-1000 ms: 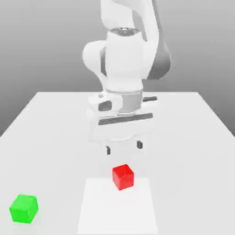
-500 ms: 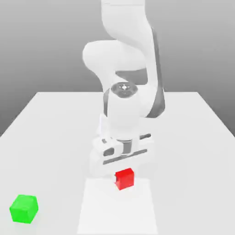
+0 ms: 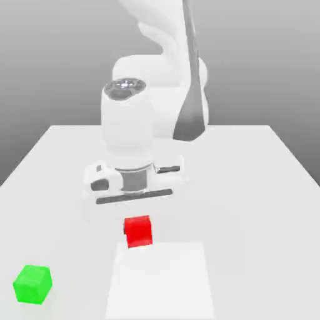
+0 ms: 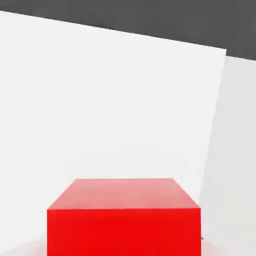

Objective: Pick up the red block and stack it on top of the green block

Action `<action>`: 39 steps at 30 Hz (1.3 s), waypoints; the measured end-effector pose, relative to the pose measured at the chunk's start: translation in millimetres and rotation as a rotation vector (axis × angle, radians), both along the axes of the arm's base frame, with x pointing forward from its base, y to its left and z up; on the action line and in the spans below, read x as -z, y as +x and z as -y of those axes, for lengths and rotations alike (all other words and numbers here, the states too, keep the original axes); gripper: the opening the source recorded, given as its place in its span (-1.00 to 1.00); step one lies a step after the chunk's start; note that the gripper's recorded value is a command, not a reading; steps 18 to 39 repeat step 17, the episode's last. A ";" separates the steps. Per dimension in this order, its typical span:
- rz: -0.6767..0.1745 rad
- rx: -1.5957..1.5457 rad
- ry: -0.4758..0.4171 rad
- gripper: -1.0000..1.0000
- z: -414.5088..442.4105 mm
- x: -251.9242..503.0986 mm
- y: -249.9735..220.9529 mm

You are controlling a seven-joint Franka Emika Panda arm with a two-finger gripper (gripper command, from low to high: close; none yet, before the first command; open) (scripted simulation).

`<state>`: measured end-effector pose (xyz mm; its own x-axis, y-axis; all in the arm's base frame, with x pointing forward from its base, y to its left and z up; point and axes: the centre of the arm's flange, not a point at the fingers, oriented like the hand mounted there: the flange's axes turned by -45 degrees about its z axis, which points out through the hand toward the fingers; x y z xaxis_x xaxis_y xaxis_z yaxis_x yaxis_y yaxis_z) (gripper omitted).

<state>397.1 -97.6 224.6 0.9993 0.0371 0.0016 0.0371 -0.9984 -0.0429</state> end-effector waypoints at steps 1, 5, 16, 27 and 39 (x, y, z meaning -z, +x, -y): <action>-0.001 0.044 0.000 -1.00 15.9 -1.8 6.5; -0.006 0.216 -0.011 -1.00 82.9 -10.3 26.2; -0.008 0.376 -0.041 1.00 152.8 34.4 35.8; -0.008 0.376 -0.041 1.00 152.8 34.4 35.8; -0.008 0.376 -0.041 1.00 152.8 34.4 35.8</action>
